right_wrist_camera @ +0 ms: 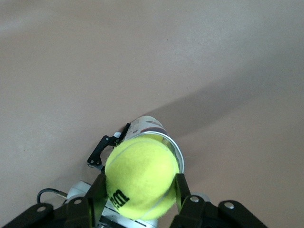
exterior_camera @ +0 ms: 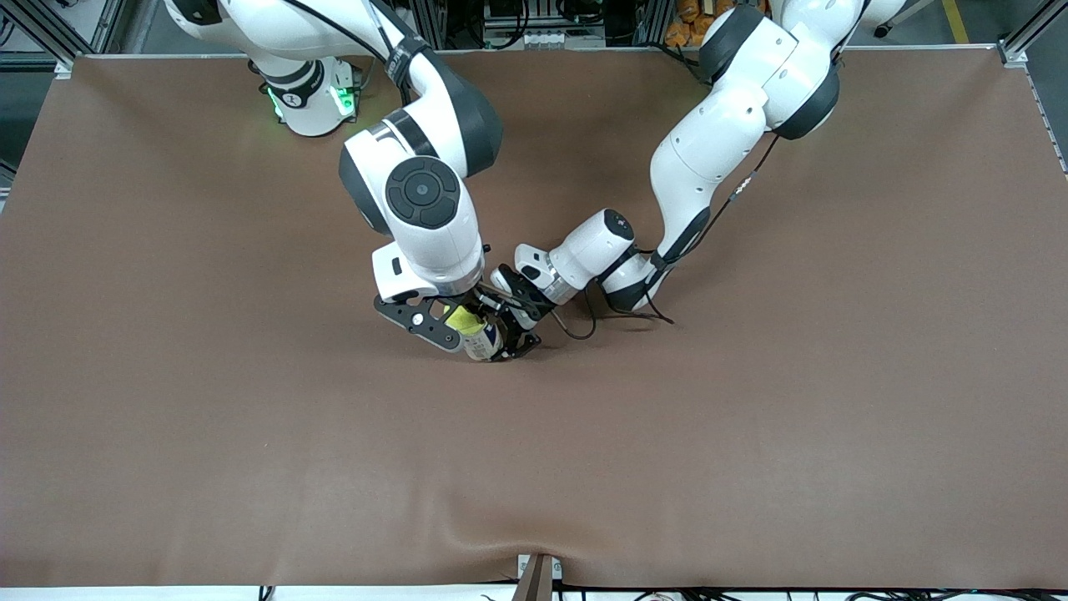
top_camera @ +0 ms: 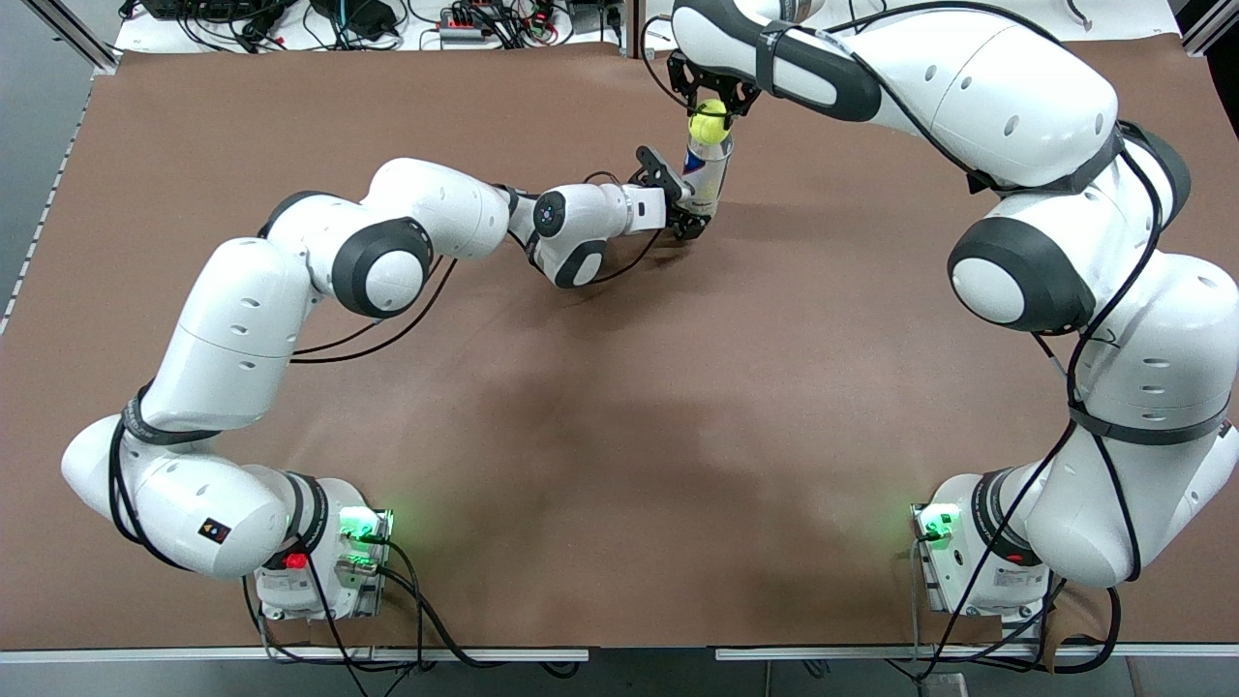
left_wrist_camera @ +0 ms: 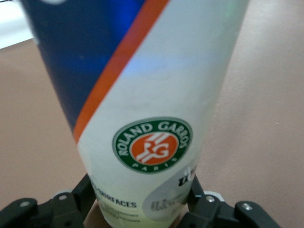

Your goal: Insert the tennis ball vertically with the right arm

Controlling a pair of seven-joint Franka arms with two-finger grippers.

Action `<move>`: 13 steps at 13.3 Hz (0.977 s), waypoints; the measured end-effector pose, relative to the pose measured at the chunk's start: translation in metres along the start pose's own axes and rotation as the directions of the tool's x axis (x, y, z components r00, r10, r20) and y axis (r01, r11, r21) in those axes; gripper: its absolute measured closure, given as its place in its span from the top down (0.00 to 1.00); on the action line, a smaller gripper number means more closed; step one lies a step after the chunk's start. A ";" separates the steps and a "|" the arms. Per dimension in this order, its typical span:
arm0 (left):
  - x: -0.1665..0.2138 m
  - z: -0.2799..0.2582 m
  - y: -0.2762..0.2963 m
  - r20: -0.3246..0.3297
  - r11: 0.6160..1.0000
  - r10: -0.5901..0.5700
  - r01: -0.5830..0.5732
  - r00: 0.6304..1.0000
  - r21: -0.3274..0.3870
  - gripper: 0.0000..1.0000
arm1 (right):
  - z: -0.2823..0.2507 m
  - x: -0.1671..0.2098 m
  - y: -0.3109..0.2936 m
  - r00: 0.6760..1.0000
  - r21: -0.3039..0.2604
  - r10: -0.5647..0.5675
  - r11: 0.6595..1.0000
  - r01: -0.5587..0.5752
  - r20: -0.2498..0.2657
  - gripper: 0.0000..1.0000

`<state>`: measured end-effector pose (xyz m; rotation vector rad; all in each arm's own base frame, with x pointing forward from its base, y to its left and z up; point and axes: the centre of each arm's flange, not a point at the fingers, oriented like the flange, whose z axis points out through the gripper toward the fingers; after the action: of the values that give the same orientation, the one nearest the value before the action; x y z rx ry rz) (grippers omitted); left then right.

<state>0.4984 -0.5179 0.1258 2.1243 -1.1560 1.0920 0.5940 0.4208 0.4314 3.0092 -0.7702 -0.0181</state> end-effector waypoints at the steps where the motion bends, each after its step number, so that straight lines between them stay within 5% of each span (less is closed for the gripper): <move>1: 0.000 0.000 0.000 0.000 1.000 0.000 0.000 1.000 0.000 0.79 | 0.001 0.001 0.000 1.000 -0.002 0.001 1.000 -0.001 0.000 0.66; 2: 0.000 0.000 0.000 0.000 1.000 0.000 0.000 1.000 0.000 0.79 | 0.002 0.001 0.000 1.000 -0.003 0.002 1.000 -0.002 0.000 0.66; 6: 0.000 0.000 0.000 0.000 1.000 0.001 -0.001 1.000 0.000 0.79 | 0.003 0.001 0.000 1.000 -0.004 0.002 1.000 -0.002 0.001 1.00; 10: 0.000 0.000 0.000 0.001 1.000 0.001 -0.001 1.000 0.000 0.80 | 0.001 0.006 0.003 1.000 -0.007 0.009 1.000 -0.009 -0.001 1.00; 13: 0.000 0.000 0.000 0.000 1.000 0.001 -0.001 1.000 0.001 0.92 | -0.008 0.030 0.031 0.999 -0.075 -0.012 0.997 0.014 0.031 1.00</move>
<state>0.4988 -0.5177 0.1257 2.1245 -1.1567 1.0930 0.6055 0.3794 0.4409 2.9490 -0.7348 -0.0915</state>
